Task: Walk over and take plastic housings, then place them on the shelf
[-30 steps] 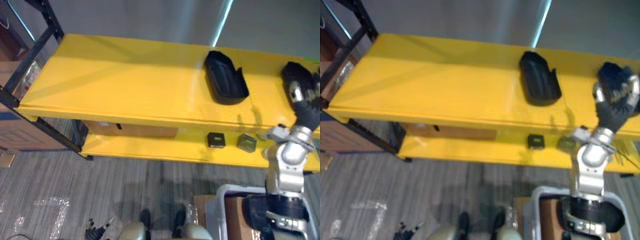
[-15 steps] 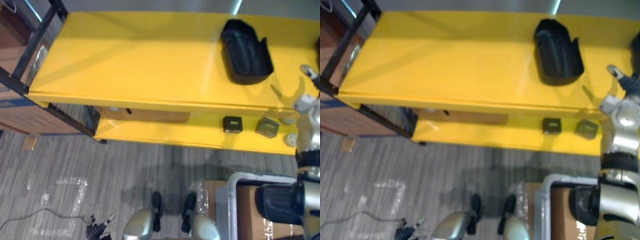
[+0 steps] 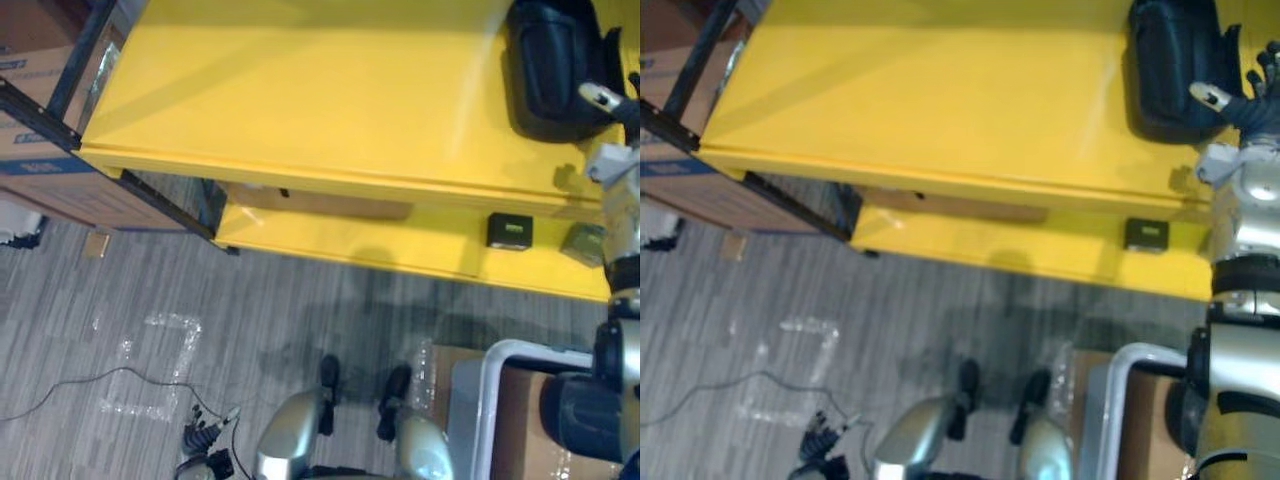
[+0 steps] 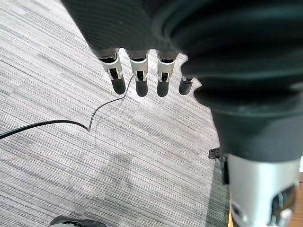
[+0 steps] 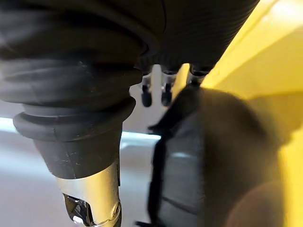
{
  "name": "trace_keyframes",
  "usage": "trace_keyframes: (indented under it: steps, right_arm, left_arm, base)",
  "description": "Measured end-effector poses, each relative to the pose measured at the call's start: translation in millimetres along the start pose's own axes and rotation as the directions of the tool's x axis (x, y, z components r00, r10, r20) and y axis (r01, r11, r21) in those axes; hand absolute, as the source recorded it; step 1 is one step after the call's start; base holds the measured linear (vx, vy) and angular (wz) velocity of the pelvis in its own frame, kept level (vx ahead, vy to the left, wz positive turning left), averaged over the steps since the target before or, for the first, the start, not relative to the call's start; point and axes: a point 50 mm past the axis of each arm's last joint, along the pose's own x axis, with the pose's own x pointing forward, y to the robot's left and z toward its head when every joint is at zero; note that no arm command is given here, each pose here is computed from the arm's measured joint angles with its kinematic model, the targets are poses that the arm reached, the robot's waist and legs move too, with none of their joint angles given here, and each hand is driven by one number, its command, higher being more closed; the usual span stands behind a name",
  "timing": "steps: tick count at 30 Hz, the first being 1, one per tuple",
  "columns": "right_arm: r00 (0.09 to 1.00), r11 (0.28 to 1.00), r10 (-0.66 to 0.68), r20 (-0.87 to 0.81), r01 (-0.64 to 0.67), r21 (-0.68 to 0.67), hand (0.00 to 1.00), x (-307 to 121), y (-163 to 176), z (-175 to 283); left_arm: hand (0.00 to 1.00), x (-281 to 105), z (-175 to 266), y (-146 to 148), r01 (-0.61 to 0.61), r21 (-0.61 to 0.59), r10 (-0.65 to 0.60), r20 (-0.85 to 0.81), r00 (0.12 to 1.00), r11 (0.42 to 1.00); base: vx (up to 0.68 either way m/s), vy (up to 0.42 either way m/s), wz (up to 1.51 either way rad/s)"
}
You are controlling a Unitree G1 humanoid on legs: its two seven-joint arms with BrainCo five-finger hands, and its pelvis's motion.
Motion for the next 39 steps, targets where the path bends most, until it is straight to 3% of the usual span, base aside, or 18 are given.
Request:
trace_keyframes:
  steps: [39]
  right_arm:
    - [0.991, 0.992, 0.113, -0.075, -0.107, 0.073, 0.0, -4.1, 1.2, -15.5]
  left_arm:
    - [0.0, -0.2, 0.2, -2.6, 0.028, 0.03, -0.028, 0.002, 1.0, 0.999]
  base:
    - [0.0, -0.002, 0.0]
